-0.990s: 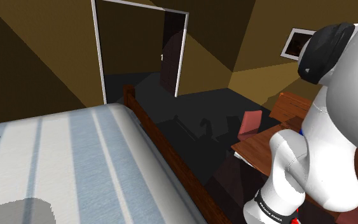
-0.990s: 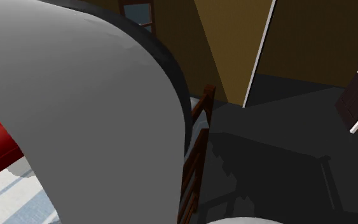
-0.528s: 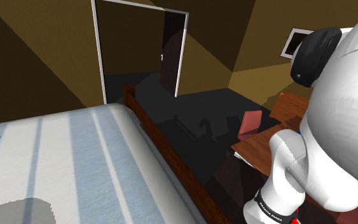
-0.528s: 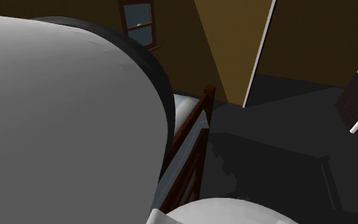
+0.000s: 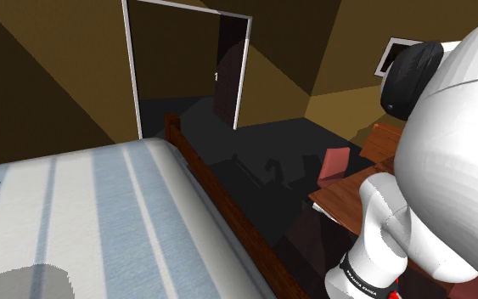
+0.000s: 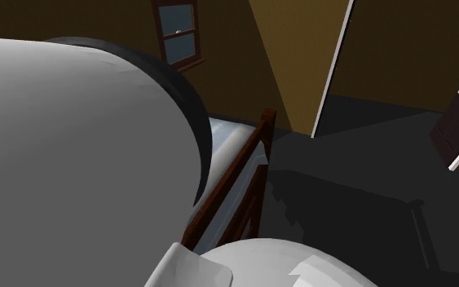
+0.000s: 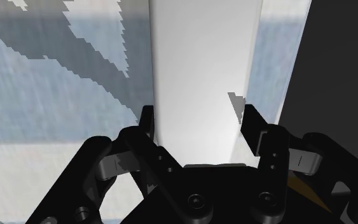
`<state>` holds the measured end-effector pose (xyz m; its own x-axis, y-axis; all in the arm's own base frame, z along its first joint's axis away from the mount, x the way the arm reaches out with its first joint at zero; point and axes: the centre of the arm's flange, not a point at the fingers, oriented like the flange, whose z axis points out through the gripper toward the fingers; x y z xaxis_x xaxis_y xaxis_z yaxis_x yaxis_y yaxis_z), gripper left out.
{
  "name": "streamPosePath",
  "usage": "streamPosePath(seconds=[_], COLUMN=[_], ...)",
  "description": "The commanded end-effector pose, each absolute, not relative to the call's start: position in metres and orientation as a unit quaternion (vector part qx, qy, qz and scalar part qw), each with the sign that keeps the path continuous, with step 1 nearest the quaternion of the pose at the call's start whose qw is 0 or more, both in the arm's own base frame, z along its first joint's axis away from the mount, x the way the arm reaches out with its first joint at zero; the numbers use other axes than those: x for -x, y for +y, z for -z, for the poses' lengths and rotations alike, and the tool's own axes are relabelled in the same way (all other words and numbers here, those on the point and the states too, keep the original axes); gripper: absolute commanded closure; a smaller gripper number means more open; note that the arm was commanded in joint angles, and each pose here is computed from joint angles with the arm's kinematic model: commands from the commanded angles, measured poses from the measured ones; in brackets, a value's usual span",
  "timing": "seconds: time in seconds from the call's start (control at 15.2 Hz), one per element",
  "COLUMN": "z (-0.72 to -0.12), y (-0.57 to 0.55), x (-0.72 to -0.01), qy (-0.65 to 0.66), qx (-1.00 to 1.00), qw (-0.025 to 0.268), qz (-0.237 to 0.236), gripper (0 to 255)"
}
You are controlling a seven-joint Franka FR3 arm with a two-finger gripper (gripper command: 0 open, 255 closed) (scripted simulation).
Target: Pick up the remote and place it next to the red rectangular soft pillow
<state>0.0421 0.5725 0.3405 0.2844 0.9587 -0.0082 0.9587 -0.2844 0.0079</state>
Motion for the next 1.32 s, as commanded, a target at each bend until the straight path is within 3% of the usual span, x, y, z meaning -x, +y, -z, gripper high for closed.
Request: streamPosePath(seconds=[0.0,0.07,0.13,0.46,0.73,1.25], z=[-0.34,-0.34,-0.34,-0.34,-0.39,-0.39], y=[0.573,0.573,0.573,0.573,0.573,0.573], x=[-0.042,-0.042,-0.042,-0.042,-0.042,-0.042], qy=[0.598,0.598,0.598,0.598,0.598,0.598], qx=[-0.801,-0.801,-0.801,-0.801,-0.801,-0.801], qw=[0.005,0.005,0.005,0.005,0.005,0.005], qz=[0.001,0.001,0.001,0.001,0.001,0.001], gripper=[255,255,0,0,0,0])
